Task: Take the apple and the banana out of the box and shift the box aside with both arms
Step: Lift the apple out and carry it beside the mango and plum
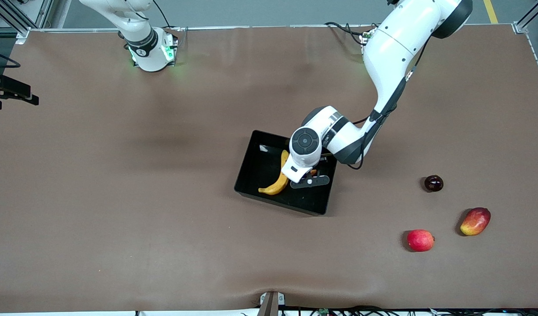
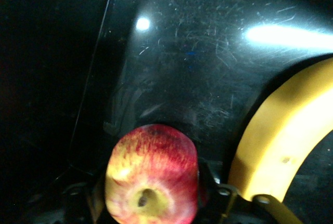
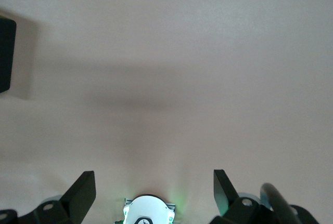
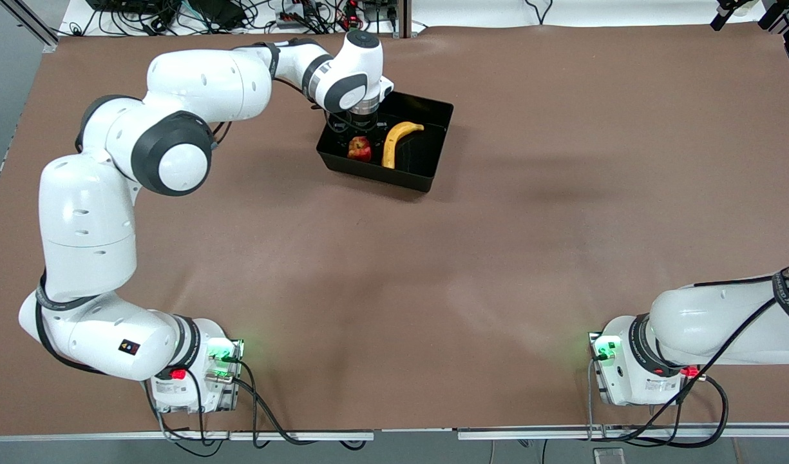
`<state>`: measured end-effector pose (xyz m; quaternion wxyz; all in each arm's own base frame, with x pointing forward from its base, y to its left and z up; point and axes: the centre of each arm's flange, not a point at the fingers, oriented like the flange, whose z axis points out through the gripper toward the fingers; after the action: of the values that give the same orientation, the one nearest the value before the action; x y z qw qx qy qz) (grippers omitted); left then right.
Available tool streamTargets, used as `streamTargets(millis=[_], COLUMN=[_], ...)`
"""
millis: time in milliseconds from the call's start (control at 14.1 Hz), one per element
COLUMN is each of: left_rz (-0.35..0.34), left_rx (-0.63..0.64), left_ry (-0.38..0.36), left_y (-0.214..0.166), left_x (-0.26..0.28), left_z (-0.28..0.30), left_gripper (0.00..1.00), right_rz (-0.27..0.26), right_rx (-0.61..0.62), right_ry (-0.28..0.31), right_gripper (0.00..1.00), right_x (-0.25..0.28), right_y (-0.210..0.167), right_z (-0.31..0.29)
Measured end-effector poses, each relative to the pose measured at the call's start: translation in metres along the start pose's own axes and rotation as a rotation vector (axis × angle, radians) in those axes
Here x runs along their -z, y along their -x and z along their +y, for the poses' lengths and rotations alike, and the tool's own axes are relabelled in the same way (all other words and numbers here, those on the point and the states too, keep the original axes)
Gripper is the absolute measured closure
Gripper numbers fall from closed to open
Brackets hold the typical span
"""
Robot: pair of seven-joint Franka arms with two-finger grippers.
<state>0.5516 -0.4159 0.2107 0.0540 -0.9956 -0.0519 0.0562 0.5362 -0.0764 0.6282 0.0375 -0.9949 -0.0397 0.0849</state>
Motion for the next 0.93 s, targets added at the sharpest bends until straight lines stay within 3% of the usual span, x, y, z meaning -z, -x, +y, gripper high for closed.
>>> streamTargets(millis=[214,427,712,925], left_rz=[0.051,0.149,0.238,0.245], left_rx=[0.033,0.079,0.076,0.044], left_ry=[0.034,0.078,0.079,0.052], left_y=[-0.004,-0.020,-0.052,-0.091], left_x=[0.038,0.121,0.219,0.231], left_z=[0.000,-0.026,-0.111,-0.193], left_gripper=[0.36,0.36,0.36,0.36], right_rz=[-0.002,-0.002,-0.003,-0.003], right_rx=[-0.001,0.000,0.000,0.000], right_ry=[-0.001,-0.001,-0.001,-0.001], right_gripper=[0.00,0.00,0.00,0.00], right_x=[0.000,-0.001,-0.001,-0.001], right_y=[0.000,0.000,0.000,0.000], right_z=[0.000,0.000,0.000,0.000])
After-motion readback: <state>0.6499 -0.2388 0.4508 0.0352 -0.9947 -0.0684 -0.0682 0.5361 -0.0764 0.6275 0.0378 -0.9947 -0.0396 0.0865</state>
